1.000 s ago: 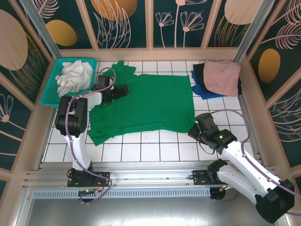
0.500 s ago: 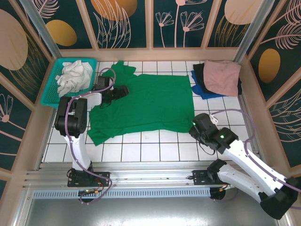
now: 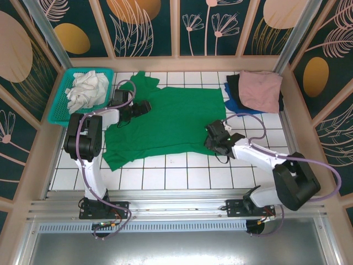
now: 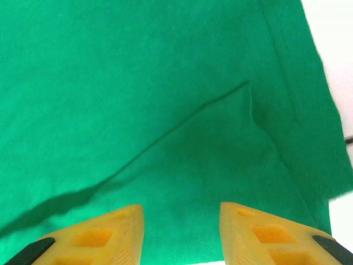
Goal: Fold and stack the t-shirts
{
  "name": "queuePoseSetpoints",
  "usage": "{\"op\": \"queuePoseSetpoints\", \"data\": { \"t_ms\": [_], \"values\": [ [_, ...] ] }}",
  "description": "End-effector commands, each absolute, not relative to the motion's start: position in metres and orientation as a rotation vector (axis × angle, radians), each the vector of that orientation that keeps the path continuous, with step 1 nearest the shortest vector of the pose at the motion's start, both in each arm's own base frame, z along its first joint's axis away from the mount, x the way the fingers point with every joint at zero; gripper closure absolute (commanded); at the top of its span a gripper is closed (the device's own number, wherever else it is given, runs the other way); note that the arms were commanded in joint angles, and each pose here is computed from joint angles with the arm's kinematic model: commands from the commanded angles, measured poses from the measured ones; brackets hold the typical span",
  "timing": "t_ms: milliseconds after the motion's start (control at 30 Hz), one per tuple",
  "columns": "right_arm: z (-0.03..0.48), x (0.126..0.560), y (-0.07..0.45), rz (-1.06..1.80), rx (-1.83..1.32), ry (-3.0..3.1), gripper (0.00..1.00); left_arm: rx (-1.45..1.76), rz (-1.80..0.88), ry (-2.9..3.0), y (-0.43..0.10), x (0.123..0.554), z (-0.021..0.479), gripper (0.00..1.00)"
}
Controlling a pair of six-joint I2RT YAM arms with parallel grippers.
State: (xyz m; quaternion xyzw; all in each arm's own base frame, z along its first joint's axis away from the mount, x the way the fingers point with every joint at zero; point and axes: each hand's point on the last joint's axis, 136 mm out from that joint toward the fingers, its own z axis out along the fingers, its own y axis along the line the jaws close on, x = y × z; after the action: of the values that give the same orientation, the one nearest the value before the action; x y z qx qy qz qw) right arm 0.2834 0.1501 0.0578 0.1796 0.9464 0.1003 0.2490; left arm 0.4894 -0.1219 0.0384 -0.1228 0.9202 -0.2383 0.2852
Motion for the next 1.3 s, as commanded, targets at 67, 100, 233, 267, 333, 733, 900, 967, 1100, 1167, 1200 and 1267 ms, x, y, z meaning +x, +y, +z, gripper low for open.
{"op": "queuePoseSetpoints", "data": {
  "t_ms": [67,100,233,267,333,733,900,967,1100,1167,1200,1267],
  "values": [
    [0.038,0.297,0.129,0.171,0.526,2.613,0.58,-0.398,-0.563,2.623,-0.107,0.463,-0.003,0.01],
    [0.032,0.296,0.123,0.145,0.539,2.629,0.58,-0.398,-0.559,2.623,-0.107,0.464,-0.003,0.02],
    [0.023,0.302,0.122,0.160,0.527,2.645,0.59,-0.396,-0.553,2.623,-0.105,0.470,-0.001,0.02],
    [0.022,0.306,0.125,0.178,0.514,2.646,0.61,-0.397,-0.549,2.621,-0.104,0.472,0.000,0.02],
    [0.021,0.313,0.128,0.175,0.497,2.645,0.69,-0.396,-0.548,2.620,-0.104,0.475,0.000,0.01],
    [0.044,0.362,0.124,0.024,0.413,2.631,0.95,-0.396,-0.548,2.585,-0.097,0.504,0.014,0.02],
    [0.060,0.356,0.124,0.058,0.408,2.616,0.93,-0.394,-0.549,2.598,-0.096,0.505,0.009,0.02],
    [0.055,0.346,0.127,0.088,0.410,2.637,0.91,-0.404,-0.555,2.605,-0.096,0.501,0.004,0.01],
    [0.045,0.322,0.128,0.095,0.401,2.682,0.86,-0.415,-0.571,2.621,-0.096,0.493,-0.005,0.01],
    [0.043,0.312,0.126,0.082,0.402,2.698,0.84,-0.416,-0.567,2.624,-0.096,0.491,-0.007,0.01],
    [0.043,0.307,0.126,0.080,0.405,2.703,0.84,-0.417,-0.567,2.624,-0.095,0.490,-0.007,0.01],
    [0.042,0.295,0.125,0.080,0.406,2.714,0.84,-0.419,-0.566,2.624,-0.095,0.488,-0.008,0.02]
  ]
}}
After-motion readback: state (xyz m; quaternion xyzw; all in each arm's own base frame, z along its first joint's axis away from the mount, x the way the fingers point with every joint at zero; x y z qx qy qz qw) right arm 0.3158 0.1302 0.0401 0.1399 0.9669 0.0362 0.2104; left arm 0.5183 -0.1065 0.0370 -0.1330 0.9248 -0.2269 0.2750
